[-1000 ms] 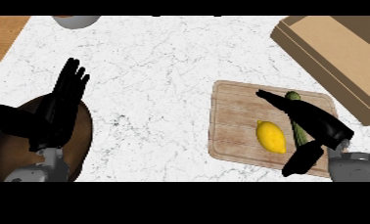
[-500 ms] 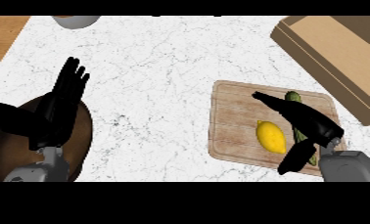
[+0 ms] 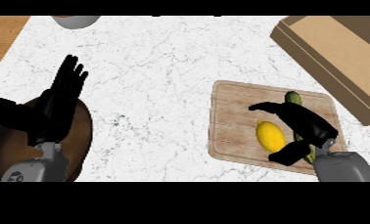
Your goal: Pick the lemon from the cutting board and place it in the cardboard box
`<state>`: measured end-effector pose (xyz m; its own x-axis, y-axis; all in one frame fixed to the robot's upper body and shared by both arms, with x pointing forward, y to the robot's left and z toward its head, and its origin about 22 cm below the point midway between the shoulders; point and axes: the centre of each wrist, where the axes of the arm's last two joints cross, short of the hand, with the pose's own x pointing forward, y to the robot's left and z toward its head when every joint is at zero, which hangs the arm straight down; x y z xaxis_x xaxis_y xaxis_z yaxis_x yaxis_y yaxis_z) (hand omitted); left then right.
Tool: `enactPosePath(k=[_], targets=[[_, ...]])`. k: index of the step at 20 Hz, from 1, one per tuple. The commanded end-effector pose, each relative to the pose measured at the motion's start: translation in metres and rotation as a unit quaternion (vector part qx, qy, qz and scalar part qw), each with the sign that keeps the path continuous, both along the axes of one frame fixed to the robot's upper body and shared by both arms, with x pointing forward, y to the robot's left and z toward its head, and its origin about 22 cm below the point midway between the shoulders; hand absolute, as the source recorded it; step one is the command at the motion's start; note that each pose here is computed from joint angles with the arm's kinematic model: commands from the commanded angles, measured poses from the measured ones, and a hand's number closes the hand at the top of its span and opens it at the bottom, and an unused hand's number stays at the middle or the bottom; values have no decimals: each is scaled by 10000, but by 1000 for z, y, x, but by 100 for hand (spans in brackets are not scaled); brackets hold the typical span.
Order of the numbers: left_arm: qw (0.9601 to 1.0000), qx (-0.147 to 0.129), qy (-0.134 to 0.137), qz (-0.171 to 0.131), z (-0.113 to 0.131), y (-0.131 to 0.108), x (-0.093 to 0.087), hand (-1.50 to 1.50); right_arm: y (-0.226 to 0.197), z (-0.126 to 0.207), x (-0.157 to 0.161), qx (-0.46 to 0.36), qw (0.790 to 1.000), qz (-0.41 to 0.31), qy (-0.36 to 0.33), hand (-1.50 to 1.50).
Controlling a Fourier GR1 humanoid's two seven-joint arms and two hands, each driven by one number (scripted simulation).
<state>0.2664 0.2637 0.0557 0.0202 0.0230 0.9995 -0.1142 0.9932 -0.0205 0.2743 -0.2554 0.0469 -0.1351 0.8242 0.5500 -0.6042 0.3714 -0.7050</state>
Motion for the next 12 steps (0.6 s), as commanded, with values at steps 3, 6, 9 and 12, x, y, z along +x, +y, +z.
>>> enactPosePath(k=[3,6,9,12], targets=[[10000,-18,25,-35,9,1,-2,0,24,5,-10,-127,9977,428,-516,150],[9999,94,-91,41,-4,-19,17,0,9,-4,7,-307,9959,441,-730,150],[10000,84,9,0,4,7,10,0,8,-6,17,-221,9952,398,-864,150],[10000,-21,17,-77,15,6,-6,0,6,0,6,-200,9903,229,-1353,150]])
